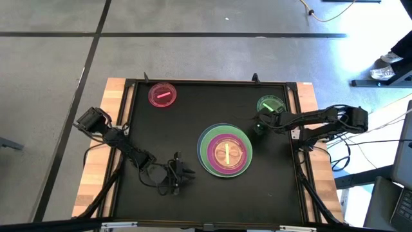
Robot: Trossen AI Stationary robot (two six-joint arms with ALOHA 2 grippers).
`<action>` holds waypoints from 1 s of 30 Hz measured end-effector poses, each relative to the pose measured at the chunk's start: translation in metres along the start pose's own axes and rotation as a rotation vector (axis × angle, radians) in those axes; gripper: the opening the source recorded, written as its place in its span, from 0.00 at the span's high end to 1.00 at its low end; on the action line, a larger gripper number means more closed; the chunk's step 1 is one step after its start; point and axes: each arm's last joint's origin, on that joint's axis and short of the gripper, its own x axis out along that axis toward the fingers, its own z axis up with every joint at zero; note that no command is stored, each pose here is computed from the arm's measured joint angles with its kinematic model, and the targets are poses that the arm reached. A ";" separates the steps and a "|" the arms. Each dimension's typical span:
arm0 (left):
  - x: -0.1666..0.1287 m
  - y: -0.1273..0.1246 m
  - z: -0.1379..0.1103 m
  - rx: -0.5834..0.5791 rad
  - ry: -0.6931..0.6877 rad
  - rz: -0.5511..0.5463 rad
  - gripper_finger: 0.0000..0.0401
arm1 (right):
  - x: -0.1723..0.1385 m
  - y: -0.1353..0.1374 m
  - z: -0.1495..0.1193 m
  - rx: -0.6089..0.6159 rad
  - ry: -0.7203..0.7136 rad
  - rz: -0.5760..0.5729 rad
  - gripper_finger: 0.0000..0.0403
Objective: Stack plastic plates
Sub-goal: Stack the light green plate on top of the light green plate
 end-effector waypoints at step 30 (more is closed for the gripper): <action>0.011 0.018 0.007 -0.018 0.025 -0.036 0.76 | 0.006 0.001 -0.001 -0.062 -0.028 0.060 0.98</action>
